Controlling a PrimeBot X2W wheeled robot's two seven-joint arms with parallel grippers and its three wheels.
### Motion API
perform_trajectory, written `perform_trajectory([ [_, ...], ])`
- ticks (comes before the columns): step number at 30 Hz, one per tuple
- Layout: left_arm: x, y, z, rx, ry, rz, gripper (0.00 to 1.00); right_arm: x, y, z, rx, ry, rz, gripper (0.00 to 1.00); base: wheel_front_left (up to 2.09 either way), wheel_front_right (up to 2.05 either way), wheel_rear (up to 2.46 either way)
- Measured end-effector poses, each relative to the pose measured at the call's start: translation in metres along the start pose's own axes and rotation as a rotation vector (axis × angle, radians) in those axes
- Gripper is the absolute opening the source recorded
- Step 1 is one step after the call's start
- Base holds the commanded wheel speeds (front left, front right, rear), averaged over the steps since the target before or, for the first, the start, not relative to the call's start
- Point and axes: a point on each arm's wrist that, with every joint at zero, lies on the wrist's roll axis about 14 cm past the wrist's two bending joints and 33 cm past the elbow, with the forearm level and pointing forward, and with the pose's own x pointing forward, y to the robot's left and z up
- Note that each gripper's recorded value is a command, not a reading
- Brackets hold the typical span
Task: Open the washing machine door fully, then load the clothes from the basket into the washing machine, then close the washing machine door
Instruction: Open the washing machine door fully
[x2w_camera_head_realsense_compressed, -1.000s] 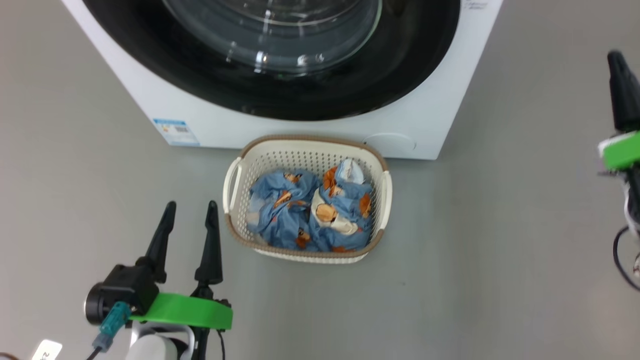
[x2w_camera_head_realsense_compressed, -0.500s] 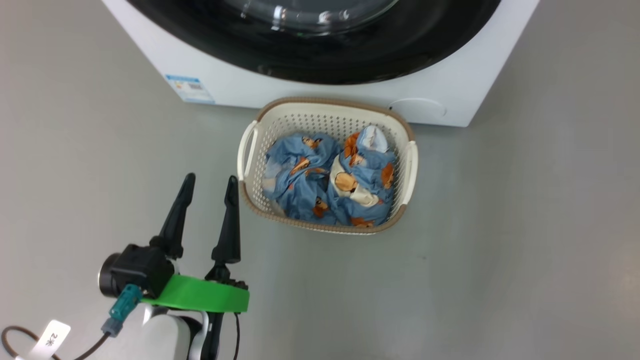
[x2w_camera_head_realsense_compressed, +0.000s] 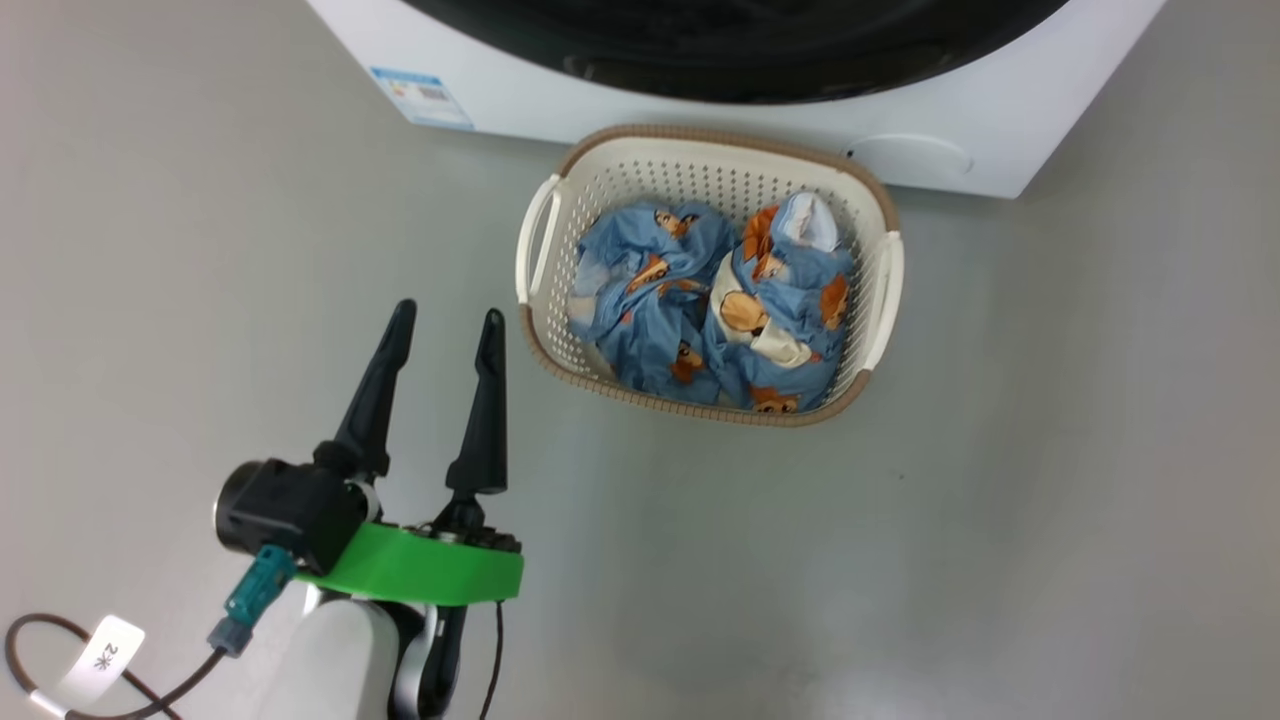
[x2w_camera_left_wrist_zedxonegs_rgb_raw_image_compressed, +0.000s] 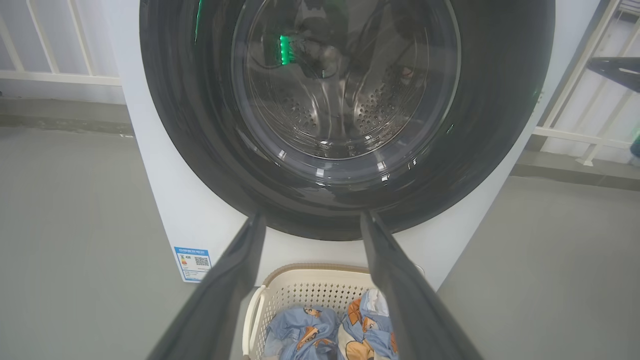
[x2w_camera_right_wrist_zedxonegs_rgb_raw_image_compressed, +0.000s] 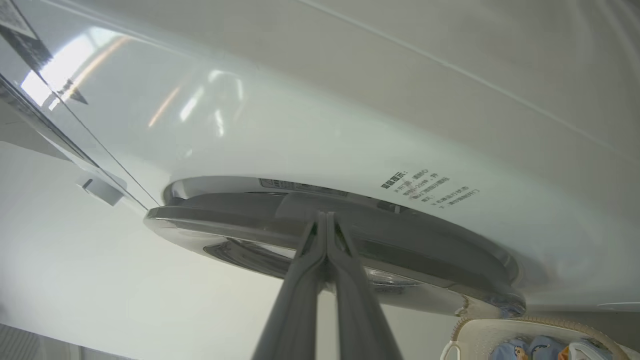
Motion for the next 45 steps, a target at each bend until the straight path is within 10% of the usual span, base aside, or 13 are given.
perform_trajectory([
  [45, 0.003, 0.014, -0.009, -0.034, 0.023, 0.090, 1.00, 0.056, 0.009, -0.068, -0.038, 0.343, 0.074, 0.00, 0.00, 0.00, 0.00],
])
